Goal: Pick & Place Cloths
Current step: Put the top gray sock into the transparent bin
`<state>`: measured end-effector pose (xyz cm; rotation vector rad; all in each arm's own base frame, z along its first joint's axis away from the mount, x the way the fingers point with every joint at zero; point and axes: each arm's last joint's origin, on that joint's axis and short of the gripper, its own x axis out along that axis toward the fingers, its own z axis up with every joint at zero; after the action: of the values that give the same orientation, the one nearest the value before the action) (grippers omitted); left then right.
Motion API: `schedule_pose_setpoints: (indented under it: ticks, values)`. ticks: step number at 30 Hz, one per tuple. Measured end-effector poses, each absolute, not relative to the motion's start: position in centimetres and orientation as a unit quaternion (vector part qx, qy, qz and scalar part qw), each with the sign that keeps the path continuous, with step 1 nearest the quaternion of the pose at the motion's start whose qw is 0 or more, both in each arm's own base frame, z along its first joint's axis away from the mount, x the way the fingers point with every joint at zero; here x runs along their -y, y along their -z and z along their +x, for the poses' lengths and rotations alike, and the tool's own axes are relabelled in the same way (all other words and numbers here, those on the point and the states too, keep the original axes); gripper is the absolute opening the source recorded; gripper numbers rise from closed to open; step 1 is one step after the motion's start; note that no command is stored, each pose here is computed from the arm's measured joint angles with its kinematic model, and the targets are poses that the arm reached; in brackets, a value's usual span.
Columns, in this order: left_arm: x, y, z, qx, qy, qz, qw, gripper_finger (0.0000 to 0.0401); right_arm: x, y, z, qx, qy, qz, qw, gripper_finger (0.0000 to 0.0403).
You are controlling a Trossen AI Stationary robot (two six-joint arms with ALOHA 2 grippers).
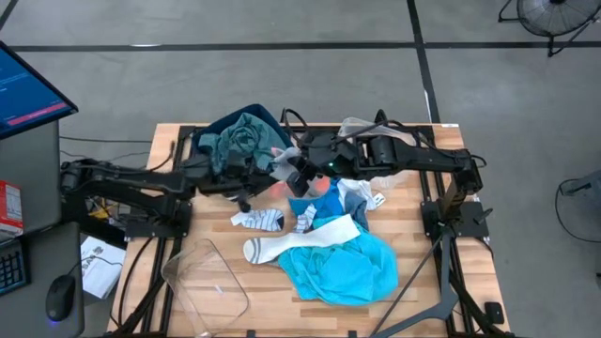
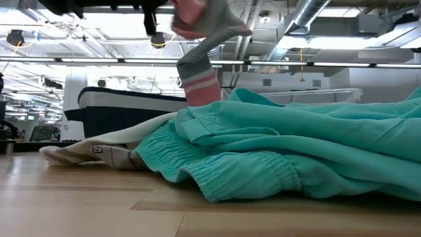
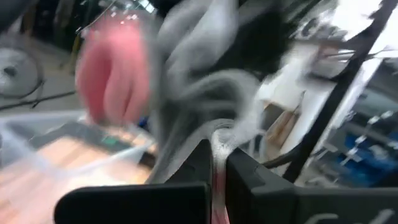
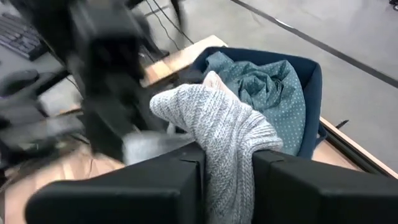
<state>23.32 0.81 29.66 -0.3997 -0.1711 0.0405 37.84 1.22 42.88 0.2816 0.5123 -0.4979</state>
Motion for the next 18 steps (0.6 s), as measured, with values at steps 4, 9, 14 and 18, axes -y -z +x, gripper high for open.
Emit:
schedule_pose_setpoints:
  ticks: [4, 9, 14, 18]
  values:
    - [0.2, -31.9, 20.8, 0.126, 0.016, -0.204, 0.971, 0.0000, -1.2, -43.2, 36.9, -0.268, 0.246, 0.131, 0.922, 0.0070]
    - [1.3, -33.6, 17.3, 0.136, 0.054, -0.242, 0.959, 0.0000, -1.7, -42.9, 36.4, -0.290, 0.242, 0.122, 0.918, 0.0098]
    - [2.6, -34.1, 14.5, 0.115, 0.107, -0.287, 0.945, 0.0000, -2.3, -42.8, 36.2, -0.301, 0.236, 0.115, 0.917, 0.0132]
    - [3.6, -33.6, 13.5, 0.067, 0.140, -0.302, 0.941, 0.0000, -2.9, -42.7, 36.1, -0.305, 0.230, 0.112, 0.917, 0.0154]
